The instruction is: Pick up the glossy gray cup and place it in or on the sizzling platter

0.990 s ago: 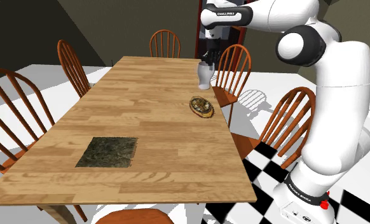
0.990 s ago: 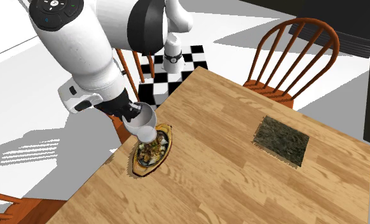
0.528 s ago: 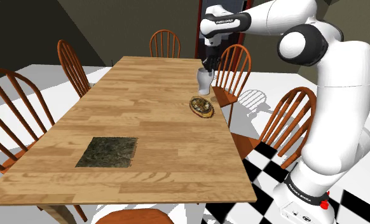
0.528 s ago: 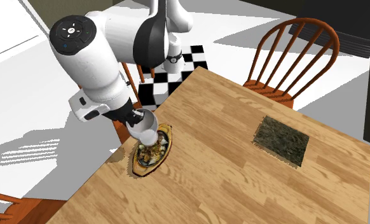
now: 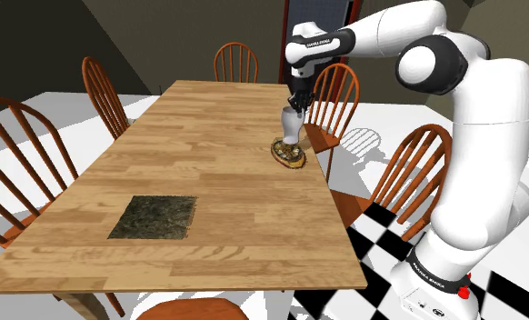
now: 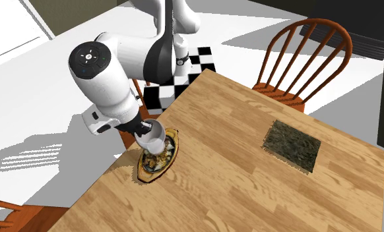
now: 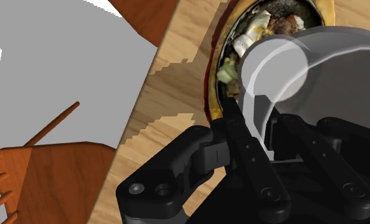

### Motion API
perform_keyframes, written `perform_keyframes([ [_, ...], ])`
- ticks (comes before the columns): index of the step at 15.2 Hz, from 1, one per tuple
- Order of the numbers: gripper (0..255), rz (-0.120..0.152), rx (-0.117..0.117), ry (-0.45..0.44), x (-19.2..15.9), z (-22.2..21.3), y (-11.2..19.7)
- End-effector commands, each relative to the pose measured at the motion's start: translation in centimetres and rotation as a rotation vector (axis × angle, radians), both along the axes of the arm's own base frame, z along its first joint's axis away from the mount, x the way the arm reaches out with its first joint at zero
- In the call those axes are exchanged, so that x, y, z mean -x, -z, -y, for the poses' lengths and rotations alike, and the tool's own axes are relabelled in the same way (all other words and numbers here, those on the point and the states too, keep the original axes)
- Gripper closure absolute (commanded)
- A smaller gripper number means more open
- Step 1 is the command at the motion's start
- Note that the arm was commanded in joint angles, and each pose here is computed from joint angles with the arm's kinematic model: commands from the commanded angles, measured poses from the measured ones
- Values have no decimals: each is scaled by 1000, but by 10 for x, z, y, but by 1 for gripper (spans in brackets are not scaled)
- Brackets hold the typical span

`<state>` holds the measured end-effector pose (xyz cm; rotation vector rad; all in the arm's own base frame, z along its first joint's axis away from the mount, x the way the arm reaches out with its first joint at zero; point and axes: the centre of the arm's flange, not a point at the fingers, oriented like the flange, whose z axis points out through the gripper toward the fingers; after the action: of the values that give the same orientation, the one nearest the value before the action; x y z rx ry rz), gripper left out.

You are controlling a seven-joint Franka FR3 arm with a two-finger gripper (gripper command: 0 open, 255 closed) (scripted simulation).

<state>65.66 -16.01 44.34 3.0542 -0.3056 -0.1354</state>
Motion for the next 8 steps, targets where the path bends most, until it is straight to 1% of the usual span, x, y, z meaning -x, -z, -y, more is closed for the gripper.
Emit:
perform_keyframes([
  [1, 255, 1, 0, 0, 0, -1, 10],
  [3, 255, 1, 0, 0, 0, -1, 21],
  [8, 255, 1, 0, 0, 0, -1, 21],
])
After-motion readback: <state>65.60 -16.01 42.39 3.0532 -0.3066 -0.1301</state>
